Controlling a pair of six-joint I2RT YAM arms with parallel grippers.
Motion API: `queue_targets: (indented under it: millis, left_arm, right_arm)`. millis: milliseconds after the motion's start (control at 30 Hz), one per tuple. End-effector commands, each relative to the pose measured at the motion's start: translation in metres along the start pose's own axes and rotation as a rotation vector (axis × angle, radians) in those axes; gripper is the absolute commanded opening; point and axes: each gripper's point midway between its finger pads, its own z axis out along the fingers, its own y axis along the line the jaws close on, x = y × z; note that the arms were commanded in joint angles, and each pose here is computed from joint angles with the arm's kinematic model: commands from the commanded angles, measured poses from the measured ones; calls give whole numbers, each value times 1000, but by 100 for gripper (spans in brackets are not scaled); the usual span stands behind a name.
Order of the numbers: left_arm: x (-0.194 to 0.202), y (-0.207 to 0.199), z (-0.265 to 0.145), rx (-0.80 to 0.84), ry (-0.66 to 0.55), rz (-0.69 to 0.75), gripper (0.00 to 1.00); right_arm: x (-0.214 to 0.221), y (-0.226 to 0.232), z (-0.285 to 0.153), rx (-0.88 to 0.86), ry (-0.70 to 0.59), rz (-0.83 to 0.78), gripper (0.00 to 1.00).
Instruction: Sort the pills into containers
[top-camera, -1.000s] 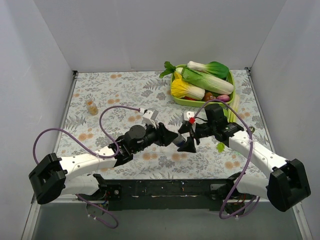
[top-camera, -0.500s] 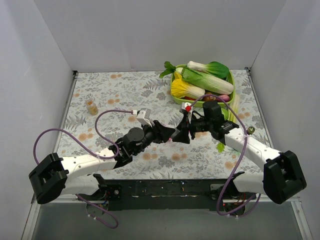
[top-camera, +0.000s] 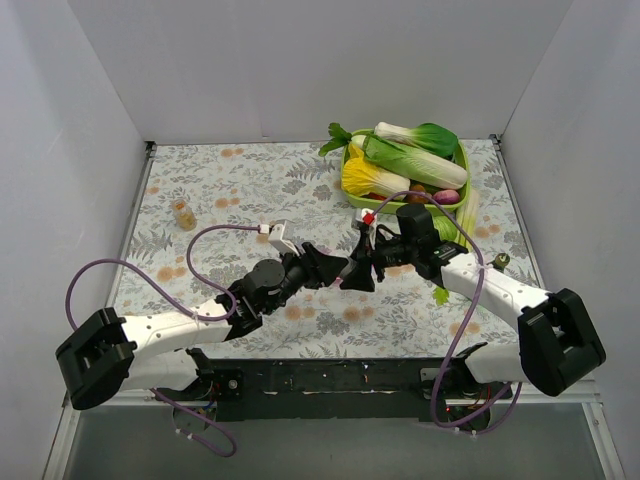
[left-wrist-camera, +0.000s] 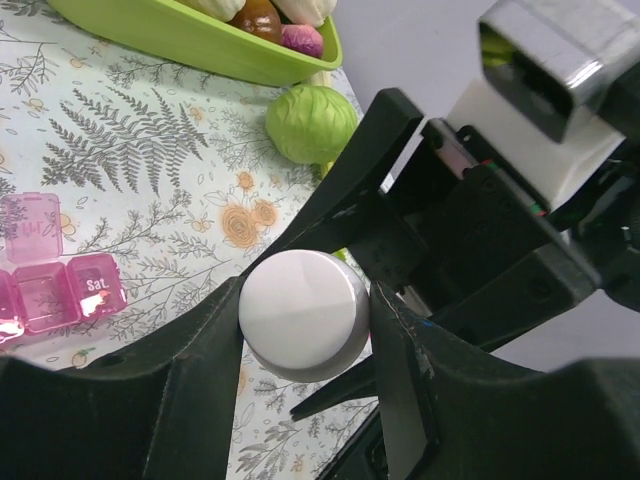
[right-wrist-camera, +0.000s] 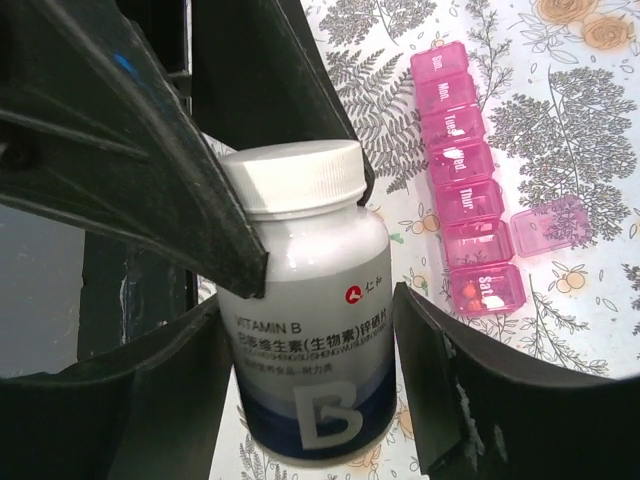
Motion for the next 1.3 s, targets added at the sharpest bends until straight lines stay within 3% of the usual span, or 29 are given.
queue_targets:
  millis: [0, 133, 367, 467, 500, 533, 567, 667, 700, 800, 933, 1067, 1100, 1200, 1267]
  left_arm:
    - [-21, -23, -7, 79, -70, -57, 0]
    - [-22, -22, -8, 76, -75, -63, 0]
    - [-21, -21, -11, 74, -75, -69, 0]
    - [-21, -23, -12, 87, -69, -63, 0]
    - [-19, -23, -13, 94, -63, -52, 3]
    - [-19, -24, -14, 97, -60, -46, 14]
    - [-23, -28, -17, 114, -66, -36, 41]
    - [-29, -38, -30, 172, -75, 22, 64]
    - [-33, -41, -34, 189, -82, 35, 80]
    - [-41, -49, -51, 236, -87, 110, 98]
    - [-41, -58, -77, 313, -47, 252, 98]
    - [-15, -59, -104, 445, 104, 586, 98]
    - [-4, -59, -112, 525, 142, 739, 98]
    - [13, -50, -123, 631, 188, 932, 98]
    - [21, -49, -121, 665, 210, 982, 98]
  right_arm:
    - [-13, 4, 6, -38, -23, -37, 71]
    - [-14, 5, 6, -44, -23, -46, 67]
    - [-19, 12, 4, -83, -27, -81, 17]
    - [-21, 16, 2, -98, -27, -104, 11]
    - [-22, 17, 2, -103, -28, -125, 10]
    - [-22, 18, 1, -110, -28, -131, 10]
    - [-22, 20, 0, -113, -30, -141, 8]
    - [-19, 25, -4, -123, -22, -174, 7]
    - [-16, 26, -4, -127, -19, -179, 7]
    - [-14, 32, -8, -141, -25, -212, 6]
    - [-13, 41, -12, -179, -21, -266, 6]
    - [-9, 48, -18, -216, -11, -417, 6]
    - [-7, 50, -19, -225, -5, -438, 6]
    - [-3, 57, -19, -261, 20, -511, 5]
    - [0, 61, -18, -277, 45, -517, 5]
